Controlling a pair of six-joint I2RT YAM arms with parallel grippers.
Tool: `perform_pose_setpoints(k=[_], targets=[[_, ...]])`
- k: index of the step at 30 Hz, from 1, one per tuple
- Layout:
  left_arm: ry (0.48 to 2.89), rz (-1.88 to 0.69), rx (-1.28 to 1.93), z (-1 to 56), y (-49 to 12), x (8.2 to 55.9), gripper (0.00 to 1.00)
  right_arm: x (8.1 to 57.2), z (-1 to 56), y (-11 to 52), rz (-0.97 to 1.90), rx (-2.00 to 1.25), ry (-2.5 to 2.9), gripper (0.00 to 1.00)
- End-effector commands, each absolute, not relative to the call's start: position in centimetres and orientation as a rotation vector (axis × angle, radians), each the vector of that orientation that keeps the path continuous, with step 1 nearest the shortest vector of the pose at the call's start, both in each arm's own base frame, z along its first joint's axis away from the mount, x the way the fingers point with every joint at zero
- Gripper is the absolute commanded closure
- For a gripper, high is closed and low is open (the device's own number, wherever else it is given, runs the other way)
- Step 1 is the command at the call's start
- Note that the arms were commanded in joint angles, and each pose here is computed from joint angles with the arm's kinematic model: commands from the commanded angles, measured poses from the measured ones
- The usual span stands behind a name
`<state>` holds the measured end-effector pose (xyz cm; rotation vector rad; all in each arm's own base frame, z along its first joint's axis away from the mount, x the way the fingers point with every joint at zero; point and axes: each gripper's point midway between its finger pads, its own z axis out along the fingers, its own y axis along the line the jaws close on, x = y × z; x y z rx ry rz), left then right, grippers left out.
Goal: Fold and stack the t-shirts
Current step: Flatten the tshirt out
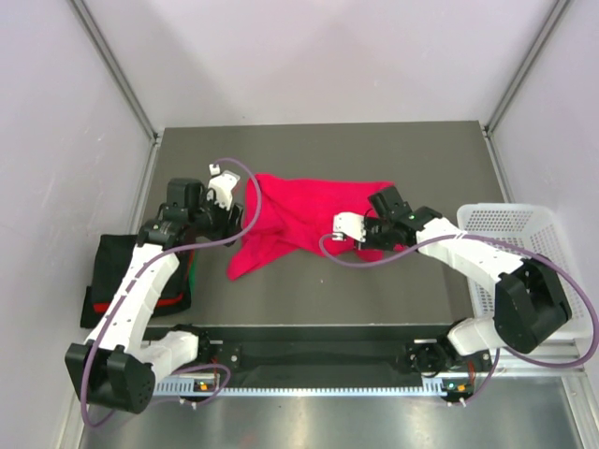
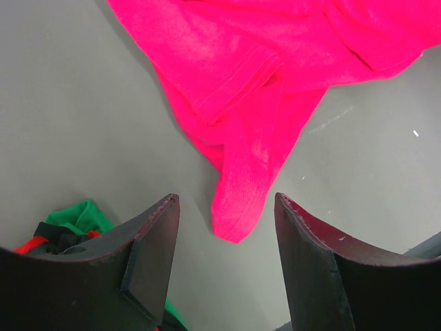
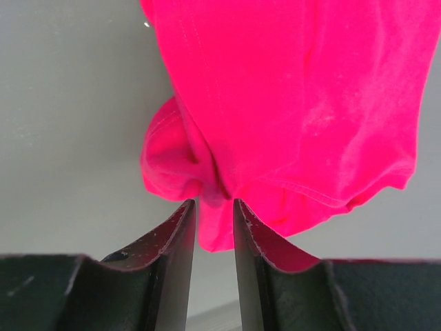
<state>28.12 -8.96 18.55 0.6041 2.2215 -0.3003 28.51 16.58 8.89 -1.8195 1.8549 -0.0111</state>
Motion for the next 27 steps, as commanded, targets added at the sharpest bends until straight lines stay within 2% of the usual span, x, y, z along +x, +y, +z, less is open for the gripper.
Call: perform_pose_setpoints(k=[1, 27], targets=[[2.166, -0.289, 0.605, 19.6, -9.0, 28.5, 0.37, 30.4, 12.1, 17.4, -0.061, -1.773, 1.774, 0.71], [2.162, -0.298, 0.585, 19.5, -8.8, 28.3, 0.37, 32.0, 11.6, 18.2, -0.060, -1.745, 1.789, 0.72]])
